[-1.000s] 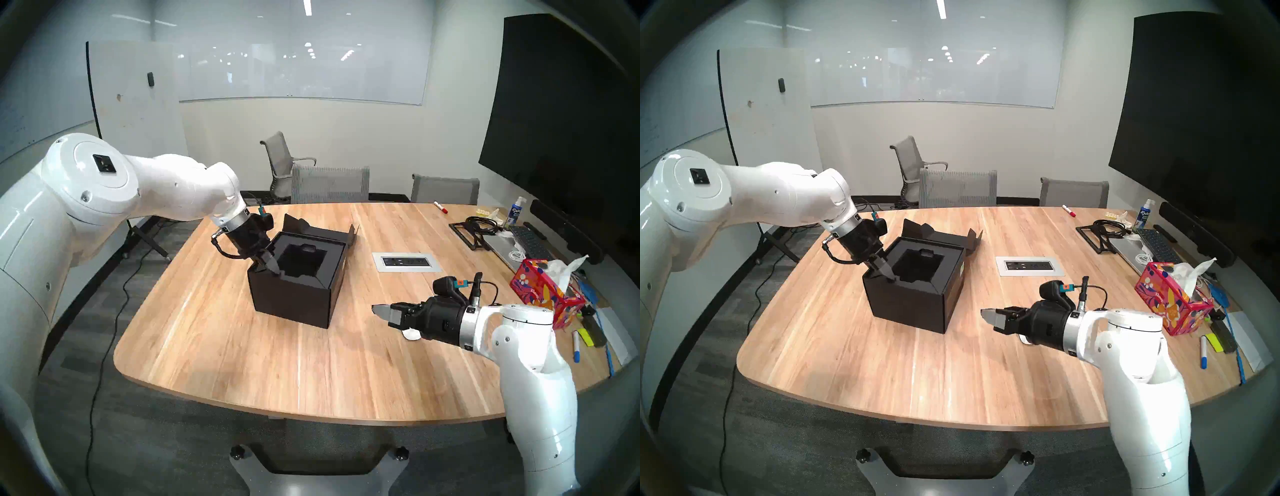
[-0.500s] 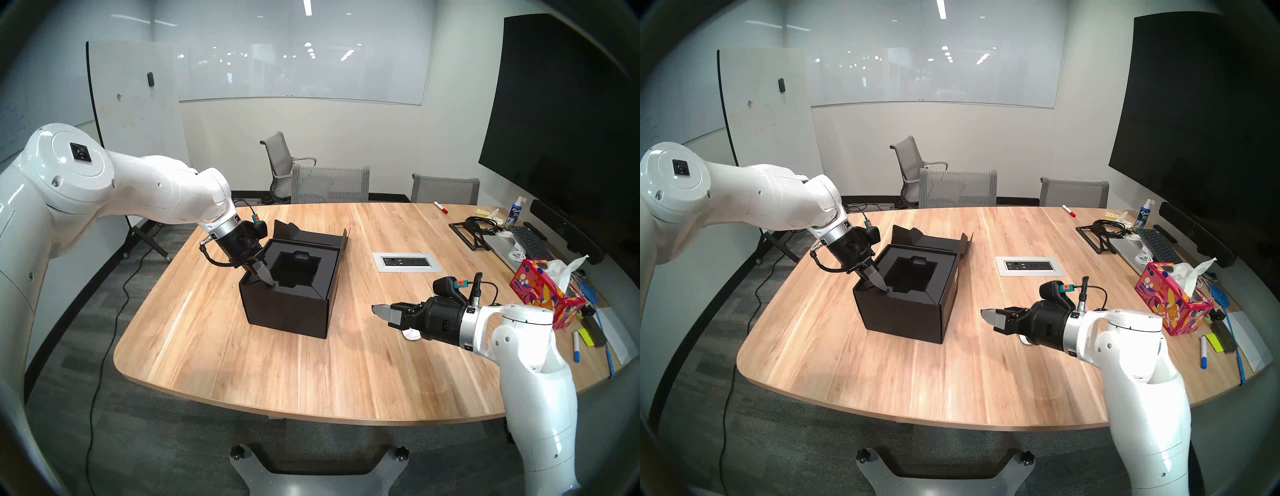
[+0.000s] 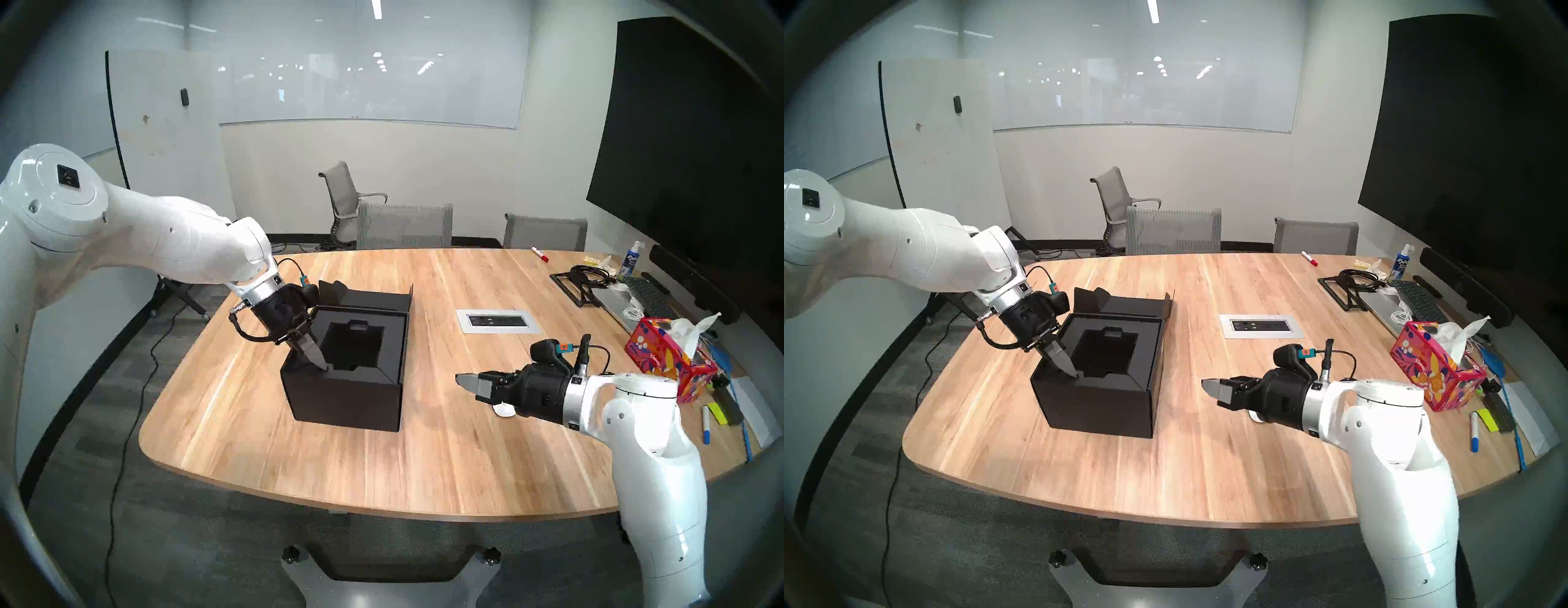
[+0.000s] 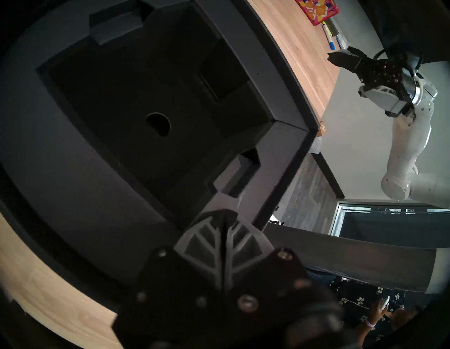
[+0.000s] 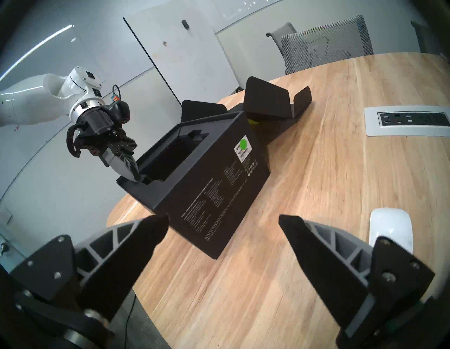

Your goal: Open the box and place the mouse inside

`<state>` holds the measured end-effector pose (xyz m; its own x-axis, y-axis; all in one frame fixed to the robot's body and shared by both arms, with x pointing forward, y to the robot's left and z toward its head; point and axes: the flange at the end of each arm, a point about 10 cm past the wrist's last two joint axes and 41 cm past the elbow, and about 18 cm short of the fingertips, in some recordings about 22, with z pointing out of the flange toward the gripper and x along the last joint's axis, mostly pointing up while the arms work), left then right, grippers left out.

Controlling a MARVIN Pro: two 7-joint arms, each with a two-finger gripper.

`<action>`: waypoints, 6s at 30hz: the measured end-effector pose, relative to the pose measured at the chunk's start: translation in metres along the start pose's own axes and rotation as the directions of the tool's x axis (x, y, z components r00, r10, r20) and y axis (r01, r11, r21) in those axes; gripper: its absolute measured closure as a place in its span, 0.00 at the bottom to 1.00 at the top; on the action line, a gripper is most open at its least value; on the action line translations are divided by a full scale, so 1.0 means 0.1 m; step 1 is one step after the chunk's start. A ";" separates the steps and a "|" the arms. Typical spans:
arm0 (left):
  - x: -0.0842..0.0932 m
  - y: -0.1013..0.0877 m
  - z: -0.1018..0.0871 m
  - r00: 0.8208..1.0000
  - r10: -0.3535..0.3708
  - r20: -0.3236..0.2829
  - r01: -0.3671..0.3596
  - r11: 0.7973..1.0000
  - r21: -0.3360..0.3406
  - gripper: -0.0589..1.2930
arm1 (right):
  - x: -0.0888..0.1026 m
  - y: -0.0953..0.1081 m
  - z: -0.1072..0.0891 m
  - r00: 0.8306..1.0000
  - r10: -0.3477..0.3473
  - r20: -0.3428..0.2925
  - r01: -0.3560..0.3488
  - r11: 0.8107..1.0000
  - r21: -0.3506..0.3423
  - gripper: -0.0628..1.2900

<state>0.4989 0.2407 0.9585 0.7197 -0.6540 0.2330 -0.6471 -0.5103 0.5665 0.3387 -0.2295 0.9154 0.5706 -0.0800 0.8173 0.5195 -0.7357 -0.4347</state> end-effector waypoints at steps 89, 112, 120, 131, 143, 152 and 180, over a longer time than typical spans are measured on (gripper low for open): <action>-0.31 -0.97 -1.53 0.936 -0.042 -0.349 0.189 0.897 0.400 0.97 | 0.01 -0.01 0.00 1.000 -0.002 -0.001 0.002 1.000 0.000 0.05; -0.37 -1.06 -0.82 0.993 -0.008 -0.119 0.047 0.944 0.325 0.97 | 0.01 -0.01 0.00 1.000 -0.003 -0.001 0.003 1.000 -0.001 0.05; -0.26 -1.02 -0.43 0.997 0.005 -0.083 0.018 0.959 0.284 0.97 | 0.01 -0.01 0.00 1.000 -0.003 -0.001 0.003 1.000 -0.001 0.05; -0.20 -0.84 -0.15 0.999 0.002 -0.053 0.010 0.974 0.225 0.97 | 0.01 -0.01 0.00 1.000 -0.003 -0.001 0.003 1.000 -0.001 0.05; -0.23 -0.60 -0.10 0.999 -0.007 -0.047 0.016 0.982 0.187 0.97 | 0.01 -0.01 0.00 1.000 -0.003 -0.001 0.003 1.000 0.000 0.05; -0.25 -0.41 -0.08 0.998 -0.006 -0.056 0.016 0.984 0.180 0.97 | 0.01 -0.01 0.00 1.000 -0.003 -0.001 0.003 1.000 0.000 0.05; -0.44 -0.45 -0.55 0.994 -0.003 -0.109 0.033 0.961 0.275 0.97 | 0.01 -0.01 0.00 1.000 -0.003 -0.001 0.003 1.000 -0.001 0.05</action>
<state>0.5103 0.3235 0.9664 0.7451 -0.5875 0.3159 -0.6669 -0.6658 0.3348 0.3385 -0.2292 0.9164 0.5683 -0.0790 0.8190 0.5206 -0.7363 -0.4323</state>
